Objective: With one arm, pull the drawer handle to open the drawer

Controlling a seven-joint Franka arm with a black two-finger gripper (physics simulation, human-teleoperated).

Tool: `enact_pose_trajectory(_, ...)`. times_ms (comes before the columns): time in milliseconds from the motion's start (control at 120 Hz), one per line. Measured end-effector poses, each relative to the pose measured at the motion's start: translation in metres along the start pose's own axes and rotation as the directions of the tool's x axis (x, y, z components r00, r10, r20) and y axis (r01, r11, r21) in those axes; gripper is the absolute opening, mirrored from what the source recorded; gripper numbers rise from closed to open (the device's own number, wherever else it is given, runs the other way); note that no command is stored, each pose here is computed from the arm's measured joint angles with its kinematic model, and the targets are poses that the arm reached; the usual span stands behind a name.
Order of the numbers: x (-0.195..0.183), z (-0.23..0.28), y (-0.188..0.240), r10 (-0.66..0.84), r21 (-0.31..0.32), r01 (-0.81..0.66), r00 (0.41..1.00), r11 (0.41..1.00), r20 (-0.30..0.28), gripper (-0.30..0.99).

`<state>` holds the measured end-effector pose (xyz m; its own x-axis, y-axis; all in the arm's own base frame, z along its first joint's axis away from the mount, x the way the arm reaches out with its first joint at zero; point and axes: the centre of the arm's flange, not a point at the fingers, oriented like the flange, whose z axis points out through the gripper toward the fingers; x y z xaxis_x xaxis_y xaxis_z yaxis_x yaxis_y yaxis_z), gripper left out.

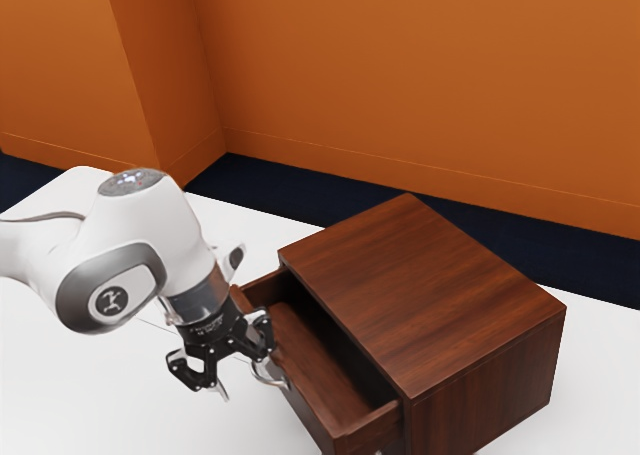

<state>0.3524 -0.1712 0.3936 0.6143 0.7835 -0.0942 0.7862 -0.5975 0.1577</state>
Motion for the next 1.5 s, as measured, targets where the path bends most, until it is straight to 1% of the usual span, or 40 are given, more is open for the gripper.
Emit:
enact_pose_trajectory(133,-0.002,0.002,-0.008,0.0,0.01,0.0,1.0,1.0,0.003,0.35)
enact_pose_trajectory(600,-0.008,-0.009,-0.025,-0.004,0.001,0.004,1.0,1.0,0.003,0.35)
enact_pose_trajectory(1067,-0.014,-0.017,-0.039,-0.018,0.054,0.017,1.0,0.998,0.024,0.35)
enact_pose_trajectory(1392,-0.018,-0.028,-0.044,-0.022,0.049,0.021,0.999,0.999,0.027,0.36)
enact_pose_trajectory(1500,-0.019,-0.032,-0.047,-0.024,0.061,0.023,0.999,0.998,0.028,0.35)
